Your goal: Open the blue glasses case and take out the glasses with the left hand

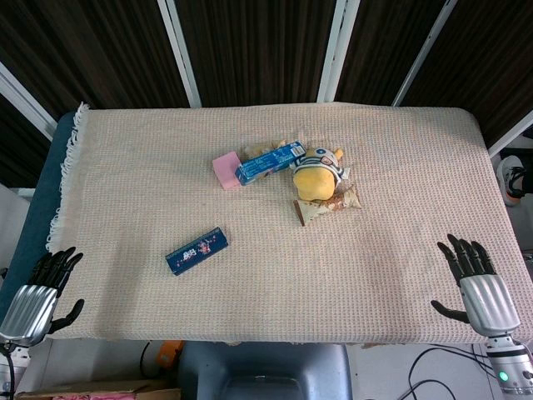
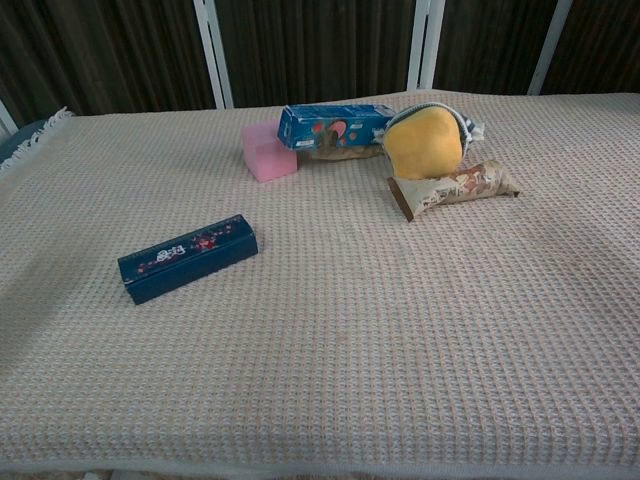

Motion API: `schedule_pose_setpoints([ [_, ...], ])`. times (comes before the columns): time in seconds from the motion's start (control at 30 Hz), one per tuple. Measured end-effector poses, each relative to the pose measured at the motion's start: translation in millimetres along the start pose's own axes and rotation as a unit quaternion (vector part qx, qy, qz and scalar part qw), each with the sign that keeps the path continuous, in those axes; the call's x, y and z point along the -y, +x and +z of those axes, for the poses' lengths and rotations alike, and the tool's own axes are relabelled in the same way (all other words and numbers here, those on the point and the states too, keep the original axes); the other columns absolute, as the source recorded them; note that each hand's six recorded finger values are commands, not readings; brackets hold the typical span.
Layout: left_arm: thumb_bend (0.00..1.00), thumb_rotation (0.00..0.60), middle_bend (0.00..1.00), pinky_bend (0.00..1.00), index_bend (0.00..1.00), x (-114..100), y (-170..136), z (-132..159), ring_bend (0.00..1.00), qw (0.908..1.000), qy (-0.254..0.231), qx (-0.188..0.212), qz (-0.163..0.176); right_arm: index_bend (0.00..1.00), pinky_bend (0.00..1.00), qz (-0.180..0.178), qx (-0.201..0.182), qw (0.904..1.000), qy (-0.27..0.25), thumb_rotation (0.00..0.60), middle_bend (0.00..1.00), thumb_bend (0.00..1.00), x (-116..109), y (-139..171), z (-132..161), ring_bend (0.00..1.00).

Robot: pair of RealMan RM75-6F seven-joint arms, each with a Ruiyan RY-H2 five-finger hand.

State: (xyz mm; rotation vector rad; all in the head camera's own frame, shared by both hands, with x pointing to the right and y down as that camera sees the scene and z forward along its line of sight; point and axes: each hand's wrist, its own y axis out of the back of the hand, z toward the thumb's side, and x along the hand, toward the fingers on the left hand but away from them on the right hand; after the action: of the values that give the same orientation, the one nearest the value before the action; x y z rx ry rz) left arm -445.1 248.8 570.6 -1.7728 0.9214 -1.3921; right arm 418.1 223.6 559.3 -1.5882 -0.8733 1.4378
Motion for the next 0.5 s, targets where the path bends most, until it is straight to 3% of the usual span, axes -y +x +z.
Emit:
schedule_pose_setpoints([
  [0.3,0.37,0.600,0.00,0.00,0.00,6.5,5.7,12.2,0.00,0.9994,-0.014,0.029,-0.015,0.00,0.00,0.011,0.002,0.9999,0.006,0.600,0.00,0.10,5.0,0.4,-0.9,0.00],
  [0.5,0.37,0.600,0.00,0.04,0.16,22.1,23.2,48.0,0.00,0.9912,-0.081,0.100,-0.030,0.00,0.00,0.010,0.005,0.9999,0.002,0.600,0.00,0.10,4.0,0.0,-2.2,0.00],
])
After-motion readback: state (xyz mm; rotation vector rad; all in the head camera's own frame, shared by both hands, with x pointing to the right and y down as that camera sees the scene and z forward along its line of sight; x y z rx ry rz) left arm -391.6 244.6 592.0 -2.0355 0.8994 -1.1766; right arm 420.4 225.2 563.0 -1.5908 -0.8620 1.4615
